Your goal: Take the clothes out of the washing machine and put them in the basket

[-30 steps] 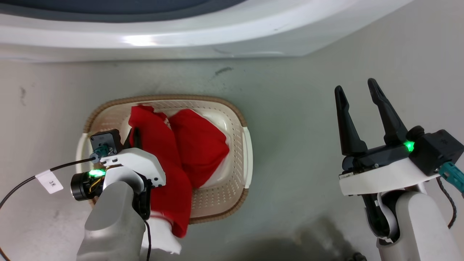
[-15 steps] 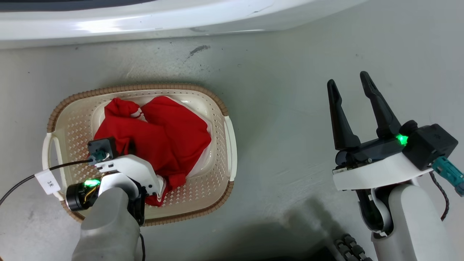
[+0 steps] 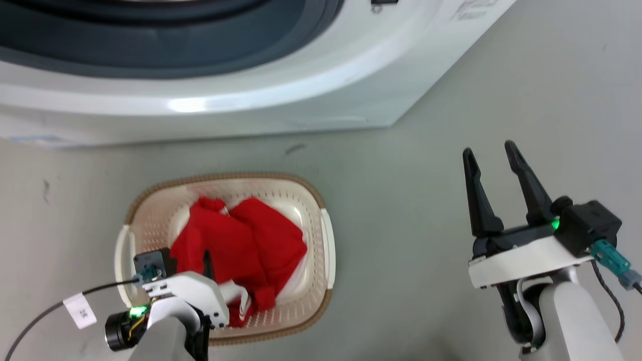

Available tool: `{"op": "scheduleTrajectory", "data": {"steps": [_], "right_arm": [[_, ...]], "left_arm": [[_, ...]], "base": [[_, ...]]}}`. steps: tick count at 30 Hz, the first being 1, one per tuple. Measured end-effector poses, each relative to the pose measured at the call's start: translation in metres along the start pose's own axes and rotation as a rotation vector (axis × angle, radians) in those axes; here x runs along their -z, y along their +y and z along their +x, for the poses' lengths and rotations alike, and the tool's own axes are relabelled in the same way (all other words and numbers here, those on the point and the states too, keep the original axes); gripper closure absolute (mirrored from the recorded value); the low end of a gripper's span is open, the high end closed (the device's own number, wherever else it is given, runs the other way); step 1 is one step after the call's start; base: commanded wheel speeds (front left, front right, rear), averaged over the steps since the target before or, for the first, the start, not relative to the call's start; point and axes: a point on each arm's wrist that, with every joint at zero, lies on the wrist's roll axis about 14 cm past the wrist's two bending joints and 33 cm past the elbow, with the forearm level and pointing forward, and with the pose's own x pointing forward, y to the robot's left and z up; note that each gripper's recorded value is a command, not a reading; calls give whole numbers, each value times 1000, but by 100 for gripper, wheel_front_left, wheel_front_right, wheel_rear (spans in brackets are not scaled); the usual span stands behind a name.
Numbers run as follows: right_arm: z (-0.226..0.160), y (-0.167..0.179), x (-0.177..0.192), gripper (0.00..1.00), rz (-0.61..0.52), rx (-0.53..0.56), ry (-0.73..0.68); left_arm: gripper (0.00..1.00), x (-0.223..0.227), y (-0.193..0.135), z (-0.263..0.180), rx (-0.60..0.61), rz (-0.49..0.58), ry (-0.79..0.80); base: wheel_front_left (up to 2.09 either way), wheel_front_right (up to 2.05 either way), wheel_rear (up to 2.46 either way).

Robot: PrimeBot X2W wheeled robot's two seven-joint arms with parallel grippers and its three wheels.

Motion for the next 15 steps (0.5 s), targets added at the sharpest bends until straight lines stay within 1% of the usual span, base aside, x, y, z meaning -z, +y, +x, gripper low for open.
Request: {"op": "scheduleTrajectory", "data": {"steps": [5,11,15], "right_arm": [[-23,4,-33,0,-11,4,-73],[-49,10,-74,0,-29,-2,-178],[-65,15,-91,0,-46,-8,-221]], "left_arm": [[0,-34,-3,-34,20,-4,-138],[0,-83,-8,-77,64,8,-346],[0,-119,-13,-108,93,23,-498]], "base": [[0,0,0],[0,0,0],[0,0,0]]}}
